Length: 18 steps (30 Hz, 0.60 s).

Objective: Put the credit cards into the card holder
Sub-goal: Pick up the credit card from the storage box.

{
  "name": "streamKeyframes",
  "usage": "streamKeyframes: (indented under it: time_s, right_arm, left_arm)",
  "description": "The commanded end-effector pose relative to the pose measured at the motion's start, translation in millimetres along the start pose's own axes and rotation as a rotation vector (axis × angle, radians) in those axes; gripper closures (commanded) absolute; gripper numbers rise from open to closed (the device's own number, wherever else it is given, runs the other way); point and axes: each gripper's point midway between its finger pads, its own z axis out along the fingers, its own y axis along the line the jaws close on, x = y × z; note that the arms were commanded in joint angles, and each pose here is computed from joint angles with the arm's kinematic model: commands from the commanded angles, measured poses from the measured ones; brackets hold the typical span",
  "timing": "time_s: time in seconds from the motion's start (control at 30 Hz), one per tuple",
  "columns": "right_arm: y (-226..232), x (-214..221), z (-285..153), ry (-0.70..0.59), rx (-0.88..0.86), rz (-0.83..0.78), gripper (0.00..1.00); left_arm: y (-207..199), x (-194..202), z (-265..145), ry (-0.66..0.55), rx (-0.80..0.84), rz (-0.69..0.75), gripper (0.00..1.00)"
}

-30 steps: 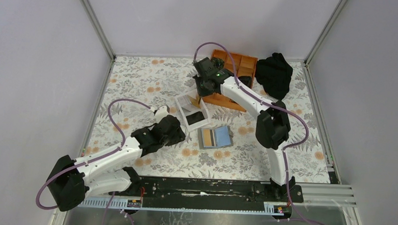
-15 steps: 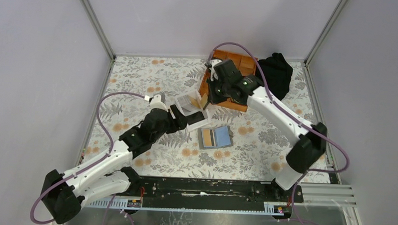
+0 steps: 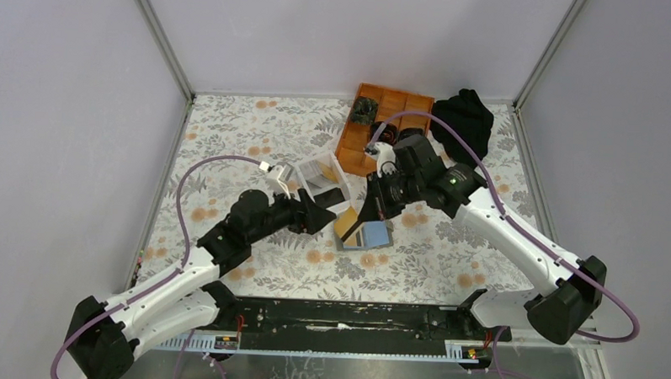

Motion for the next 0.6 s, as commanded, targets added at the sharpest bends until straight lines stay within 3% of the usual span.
streamKeyframes:
  time_s: [0.0,0.57]
  right_arm:
    - [28.7,13.9,-6.7,0.029,-0.16,0.017,1.0]
    - [36.5,22.3,5.9,0.107,-0.297,0.083,1.0]
  left_arm:
    - [-33.7,2.9,-3.3,0.032,0.207,0.06,0.23]
    - [-46.5,28.0,-14.0,0.141,0.379,0.025,0.31]
